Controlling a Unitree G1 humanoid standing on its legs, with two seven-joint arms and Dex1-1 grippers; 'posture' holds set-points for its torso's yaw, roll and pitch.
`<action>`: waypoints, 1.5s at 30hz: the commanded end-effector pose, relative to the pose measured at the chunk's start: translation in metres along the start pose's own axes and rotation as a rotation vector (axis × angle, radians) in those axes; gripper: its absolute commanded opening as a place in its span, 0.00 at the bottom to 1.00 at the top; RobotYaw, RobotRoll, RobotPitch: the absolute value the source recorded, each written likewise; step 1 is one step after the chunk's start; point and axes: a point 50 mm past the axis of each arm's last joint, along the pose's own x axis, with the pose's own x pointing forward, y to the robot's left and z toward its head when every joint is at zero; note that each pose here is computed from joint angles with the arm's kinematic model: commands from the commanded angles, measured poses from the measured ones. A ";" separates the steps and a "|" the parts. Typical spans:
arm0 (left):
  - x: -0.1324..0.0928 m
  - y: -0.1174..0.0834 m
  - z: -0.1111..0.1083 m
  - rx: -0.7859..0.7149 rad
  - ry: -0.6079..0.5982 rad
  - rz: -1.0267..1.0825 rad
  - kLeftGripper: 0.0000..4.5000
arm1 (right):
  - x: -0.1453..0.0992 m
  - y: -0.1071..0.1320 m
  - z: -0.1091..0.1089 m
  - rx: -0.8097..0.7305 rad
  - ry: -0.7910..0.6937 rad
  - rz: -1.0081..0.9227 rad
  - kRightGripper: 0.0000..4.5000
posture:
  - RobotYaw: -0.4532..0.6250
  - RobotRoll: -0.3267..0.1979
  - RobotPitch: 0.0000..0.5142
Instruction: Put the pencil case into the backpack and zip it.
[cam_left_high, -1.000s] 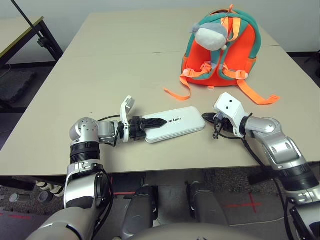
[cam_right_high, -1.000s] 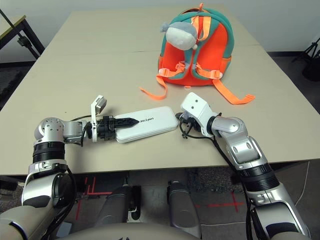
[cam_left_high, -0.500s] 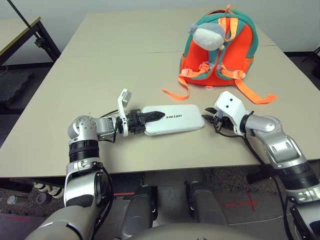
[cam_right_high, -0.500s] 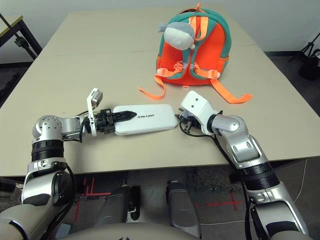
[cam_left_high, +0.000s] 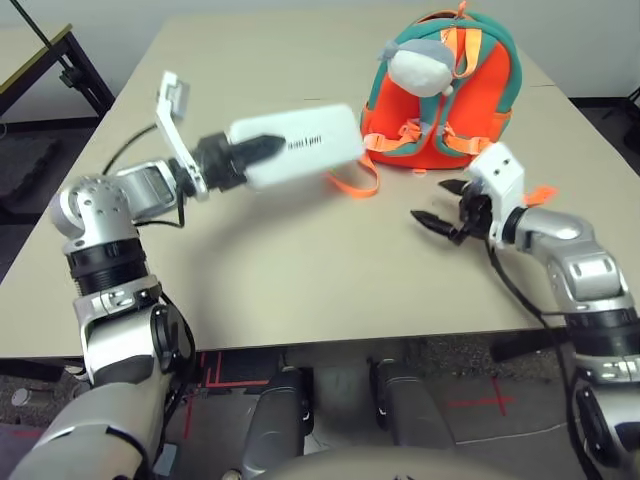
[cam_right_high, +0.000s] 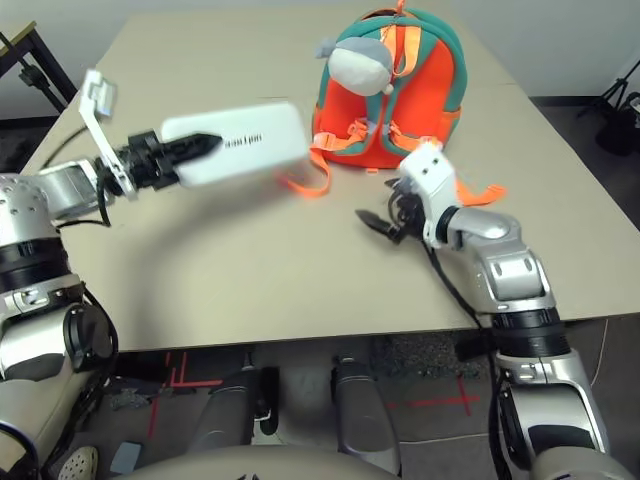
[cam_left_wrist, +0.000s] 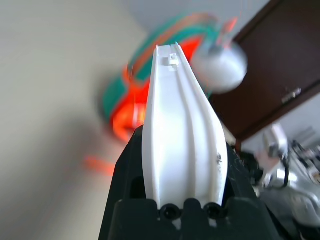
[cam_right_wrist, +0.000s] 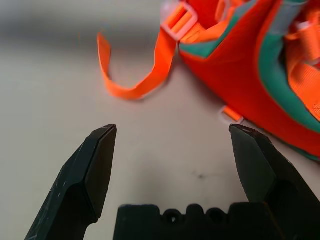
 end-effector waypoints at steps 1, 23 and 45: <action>0.001 -0.013 0.027 0.111 -0.154 -0.027 0.27 | -0.002 -0.010 0.004 0.097 -0.024 -0.072 1.00 | 0.25 0.62 0.27; 0.019 0.008 0.050 0.428 -0.472 0.165 0.27 | 0.038 -0.030 0.047 0.341 -0.211 -0.341 1.00 | 0.24 0.62 0.31; 0.024 0.012 0.036 0.405 -0.419 0.166 0.27 | 0.030 -0.024 0.055 0.283 -0.181 -0.193 1.00 | 0.24 0.62 0.27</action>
